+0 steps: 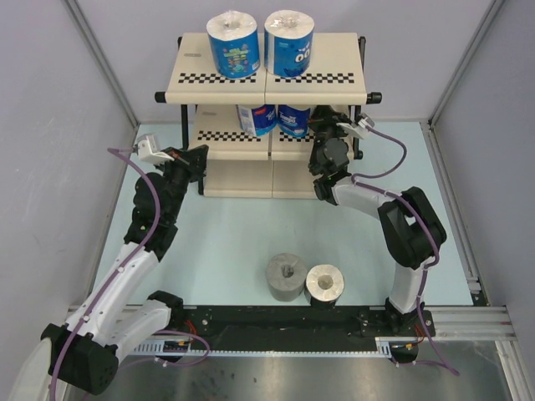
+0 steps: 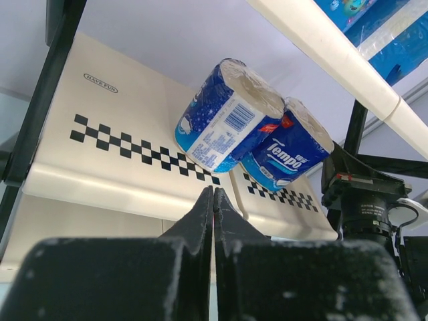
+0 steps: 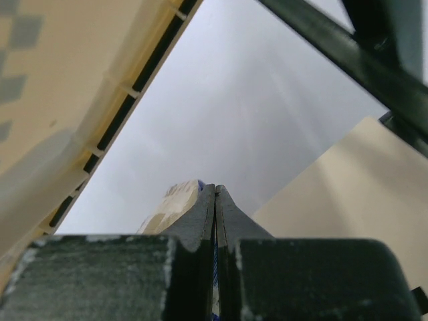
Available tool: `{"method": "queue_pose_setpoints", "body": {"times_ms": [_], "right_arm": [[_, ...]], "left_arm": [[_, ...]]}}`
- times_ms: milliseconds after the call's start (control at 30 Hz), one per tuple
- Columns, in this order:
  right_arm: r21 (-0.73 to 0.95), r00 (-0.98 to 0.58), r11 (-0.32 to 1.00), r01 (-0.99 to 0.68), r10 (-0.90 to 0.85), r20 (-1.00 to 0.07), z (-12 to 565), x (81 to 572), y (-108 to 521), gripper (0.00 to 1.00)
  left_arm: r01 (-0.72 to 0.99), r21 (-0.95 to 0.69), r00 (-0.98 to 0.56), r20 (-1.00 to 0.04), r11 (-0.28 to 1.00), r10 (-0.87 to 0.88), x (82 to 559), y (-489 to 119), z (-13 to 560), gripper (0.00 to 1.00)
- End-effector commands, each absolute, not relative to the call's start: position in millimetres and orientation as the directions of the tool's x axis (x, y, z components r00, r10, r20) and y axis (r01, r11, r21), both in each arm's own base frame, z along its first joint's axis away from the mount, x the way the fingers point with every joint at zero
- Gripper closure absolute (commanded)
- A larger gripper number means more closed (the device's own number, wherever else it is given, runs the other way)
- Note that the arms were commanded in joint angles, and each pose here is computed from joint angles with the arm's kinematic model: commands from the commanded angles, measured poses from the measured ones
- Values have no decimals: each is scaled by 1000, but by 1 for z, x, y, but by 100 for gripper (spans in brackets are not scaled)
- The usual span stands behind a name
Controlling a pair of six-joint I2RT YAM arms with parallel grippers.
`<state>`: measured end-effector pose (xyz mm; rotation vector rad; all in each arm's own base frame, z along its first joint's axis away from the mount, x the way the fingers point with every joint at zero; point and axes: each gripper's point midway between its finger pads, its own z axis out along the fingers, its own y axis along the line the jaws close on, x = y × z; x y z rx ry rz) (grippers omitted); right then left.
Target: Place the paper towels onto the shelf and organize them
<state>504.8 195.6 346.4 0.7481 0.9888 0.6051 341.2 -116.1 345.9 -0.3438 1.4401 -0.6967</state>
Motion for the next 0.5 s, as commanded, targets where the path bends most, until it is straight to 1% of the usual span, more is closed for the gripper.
{"method": "queue_pose_setpoints", "body": {"times_ms": [0, 467], "right_arm": [[786, 387, 599, -155, 769, -509, 351, 512, 214, 100], [777, 342, 606, -170, 776, -530, 344, 507, 236, 100]], "left_arm": [[227, -592, -9, -795, 773, -606, 340, -112, 345, 100], [225, -597, -9, -792, 770, -611, 338, -110, 345, 100]]}}
